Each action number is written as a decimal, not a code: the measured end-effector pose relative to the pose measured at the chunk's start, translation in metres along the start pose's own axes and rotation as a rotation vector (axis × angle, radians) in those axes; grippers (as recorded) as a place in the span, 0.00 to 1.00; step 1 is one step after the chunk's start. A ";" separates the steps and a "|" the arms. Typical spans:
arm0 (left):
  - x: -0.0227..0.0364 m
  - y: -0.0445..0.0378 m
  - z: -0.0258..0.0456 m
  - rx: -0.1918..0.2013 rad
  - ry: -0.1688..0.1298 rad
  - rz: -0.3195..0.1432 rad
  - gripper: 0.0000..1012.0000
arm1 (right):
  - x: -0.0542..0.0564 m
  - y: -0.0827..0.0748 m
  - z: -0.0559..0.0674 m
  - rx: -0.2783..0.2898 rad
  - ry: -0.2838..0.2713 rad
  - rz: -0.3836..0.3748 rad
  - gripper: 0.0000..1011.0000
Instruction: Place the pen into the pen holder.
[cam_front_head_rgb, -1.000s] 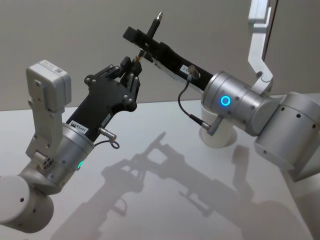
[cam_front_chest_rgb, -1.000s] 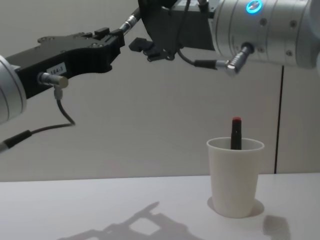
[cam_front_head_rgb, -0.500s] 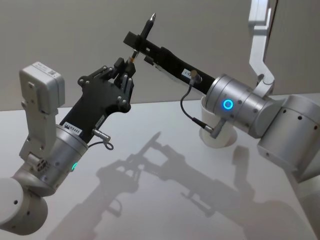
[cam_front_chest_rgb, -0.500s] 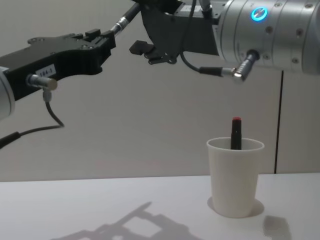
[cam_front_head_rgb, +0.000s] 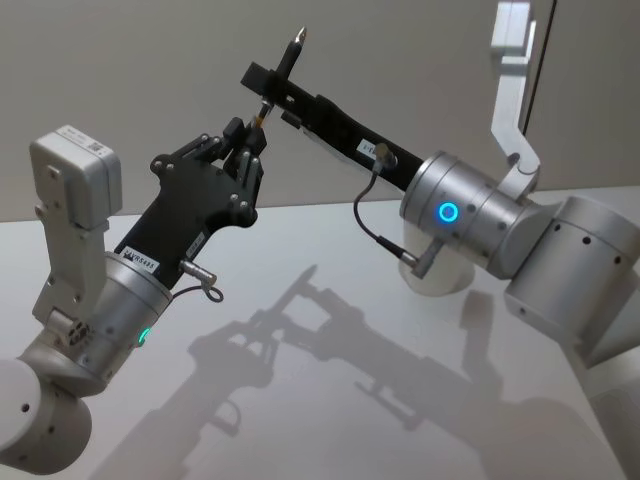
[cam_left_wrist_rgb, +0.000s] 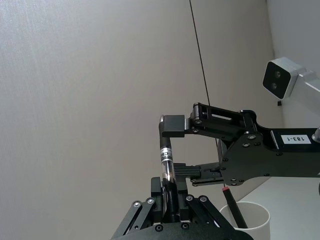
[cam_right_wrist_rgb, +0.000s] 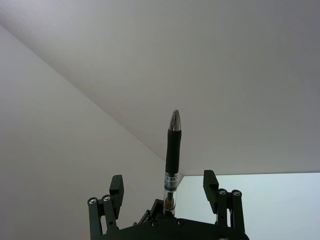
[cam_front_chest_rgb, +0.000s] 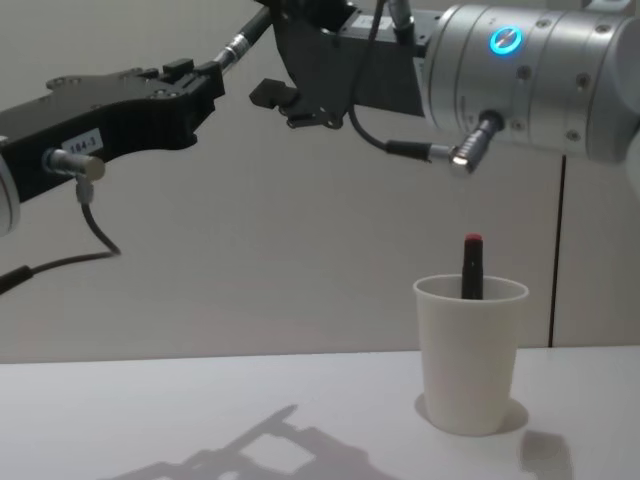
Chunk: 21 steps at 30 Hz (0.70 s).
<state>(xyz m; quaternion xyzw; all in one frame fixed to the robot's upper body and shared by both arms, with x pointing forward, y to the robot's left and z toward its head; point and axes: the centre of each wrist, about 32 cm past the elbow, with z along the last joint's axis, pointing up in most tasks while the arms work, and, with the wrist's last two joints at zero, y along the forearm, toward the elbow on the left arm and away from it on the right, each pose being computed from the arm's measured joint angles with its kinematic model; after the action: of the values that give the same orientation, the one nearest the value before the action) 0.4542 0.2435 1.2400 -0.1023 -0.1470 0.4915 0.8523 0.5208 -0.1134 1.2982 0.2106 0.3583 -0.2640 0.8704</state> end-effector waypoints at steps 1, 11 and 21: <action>0.0000 0.0001 0.0000 0.000 0.000 0.000 0.17 | 0.000 0.000 0.000 0.000 0.000 0.001 0.99; -0.0009 0.0008 -0.0003 0.000 0.009 -0.003 0.17 | 0.003 0.003 -0.003 0.009 0.003 0.004 0.99; -0.0016 0.0010 -0.0007 -0.004 0.018 -0.009 0.17 | 0.003 0.005 -0.005 0.011 0.007 0.007 0.99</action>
<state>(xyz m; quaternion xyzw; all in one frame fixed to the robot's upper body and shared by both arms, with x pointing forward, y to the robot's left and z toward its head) 0.4528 0.2426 1.2388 -0.1080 -0.1406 0.4863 0.8556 0.5232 -0.1078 1.2933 0.2177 0.3590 -0.2623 0.8689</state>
